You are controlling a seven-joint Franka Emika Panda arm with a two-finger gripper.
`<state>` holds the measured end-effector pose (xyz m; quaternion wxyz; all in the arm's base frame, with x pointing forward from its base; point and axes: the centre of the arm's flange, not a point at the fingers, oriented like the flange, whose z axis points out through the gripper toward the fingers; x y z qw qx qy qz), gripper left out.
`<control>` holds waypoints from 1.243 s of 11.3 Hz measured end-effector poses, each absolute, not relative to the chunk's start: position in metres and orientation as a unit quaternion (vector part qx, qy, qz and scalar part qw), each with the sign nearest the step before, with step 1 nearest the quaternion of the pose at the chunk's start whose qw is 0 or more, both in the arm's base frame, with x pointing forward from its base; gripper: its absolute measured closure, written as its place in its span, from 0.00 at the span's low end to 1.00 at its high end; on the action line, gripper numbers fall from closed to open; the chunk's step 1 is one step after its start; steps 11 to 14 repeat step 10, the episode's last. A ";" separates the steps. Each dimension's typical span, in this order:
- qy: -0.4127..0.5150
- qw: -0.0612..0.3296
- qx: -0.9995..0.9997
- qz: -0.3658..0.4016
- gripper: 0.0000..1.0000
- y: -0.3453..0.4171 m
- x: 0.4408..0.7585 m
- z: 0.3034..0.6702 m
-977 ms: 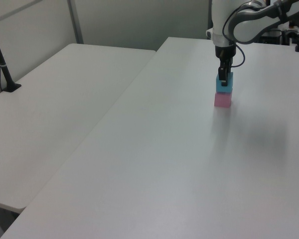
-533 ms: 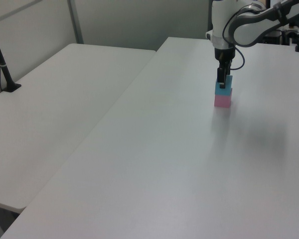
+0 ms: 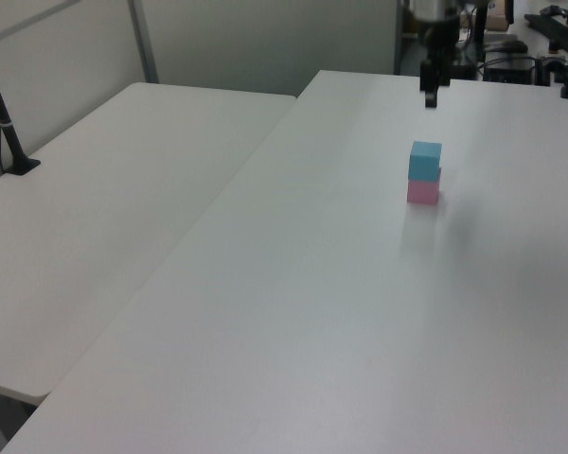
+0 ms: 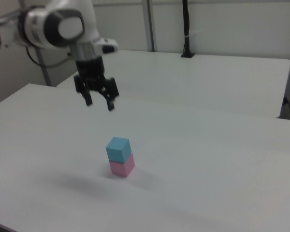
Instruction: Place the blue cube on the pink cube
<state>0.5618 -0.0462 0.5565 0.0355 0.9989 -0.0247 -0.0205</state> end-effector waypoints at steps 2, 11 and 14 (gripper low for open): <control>-0.033 0.020 0.999 -0.017 0.00 -0.048 0.532 0.612; -0.064 0.007 0.996 0.056 0.00 -0.082 0.534 0.647; -0.064 0.007 0.996 0.056 0.00 -0.082 0.534 0.647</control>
